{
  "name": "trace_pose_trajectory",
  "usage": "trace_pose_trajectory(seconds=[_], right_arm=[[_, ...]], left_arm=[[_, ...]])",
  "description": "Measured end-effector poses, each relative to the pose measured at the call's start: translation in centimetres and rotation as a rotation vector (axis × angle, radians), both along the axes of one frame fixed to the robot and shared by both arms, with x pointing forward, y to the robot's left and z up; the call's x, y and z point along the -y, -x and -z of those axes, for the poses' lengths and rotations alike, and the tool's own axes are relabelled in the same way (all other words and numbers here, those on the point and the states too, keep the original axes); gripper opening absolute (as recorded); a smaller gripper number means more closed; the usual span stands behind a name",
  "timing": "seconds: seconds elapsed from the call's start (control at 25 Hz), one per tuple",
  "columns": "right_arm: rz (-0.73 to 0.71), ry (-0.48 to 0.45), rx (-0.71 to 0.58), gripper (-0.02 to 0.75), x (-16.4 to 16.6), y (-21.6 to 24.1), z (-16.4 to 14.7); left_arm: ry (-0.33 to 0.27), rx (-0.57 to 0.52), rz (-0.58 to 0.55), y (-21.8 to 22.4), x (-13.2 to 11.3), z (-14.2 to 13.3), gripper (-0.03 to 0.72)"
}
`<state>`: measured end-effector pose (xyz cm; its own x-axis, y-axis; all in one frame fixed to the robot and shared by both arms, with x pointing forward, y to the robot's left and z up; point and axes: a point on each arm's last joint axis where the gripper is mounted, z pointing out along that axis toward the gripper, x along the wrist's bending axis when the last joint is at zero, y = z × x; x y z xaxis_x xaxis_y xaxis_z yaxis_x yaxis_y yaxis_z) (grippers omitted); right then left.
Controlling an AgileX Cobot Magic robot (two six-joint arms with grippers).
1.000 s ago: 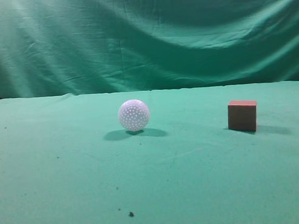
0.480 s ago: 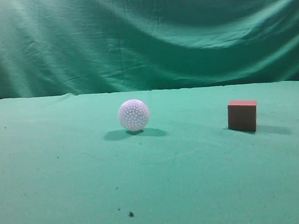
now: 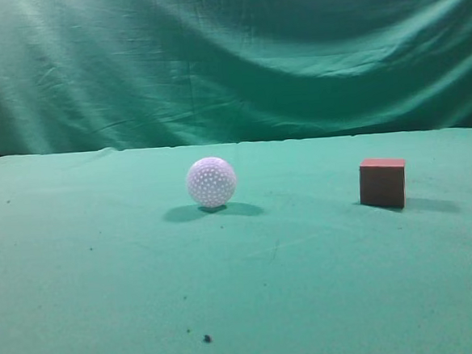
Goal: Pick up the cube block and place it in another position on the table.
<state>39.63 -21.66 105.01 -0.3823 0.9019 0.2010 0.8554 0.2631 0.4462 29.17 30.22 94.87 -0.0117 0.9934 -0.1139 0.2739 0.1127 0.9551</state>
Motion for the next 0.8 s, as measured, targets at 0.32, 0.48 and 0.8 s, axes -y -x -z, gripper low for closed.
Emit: trace_pose_trajectory(seconds=[0.32,0.48,0.8], right_arm=[[-0.097,0.166,-0.166,0.000,-5.5,-4.6,2.7],[-0.094,0.192,-0.210,0.159,-6.8,-6.8,3.9],[0.072,0.145,-0.233,0.642,-8.2,-9.1,6.3]], left_arm=[[0.000,0.000,0.000,0.0,0.0,0.0,0.262],[0.000,0.000,0.000,0.0,0.0,0.0,0.262],[0.000,0.000,0.000,0.0,0.0,0.0,0.262]])
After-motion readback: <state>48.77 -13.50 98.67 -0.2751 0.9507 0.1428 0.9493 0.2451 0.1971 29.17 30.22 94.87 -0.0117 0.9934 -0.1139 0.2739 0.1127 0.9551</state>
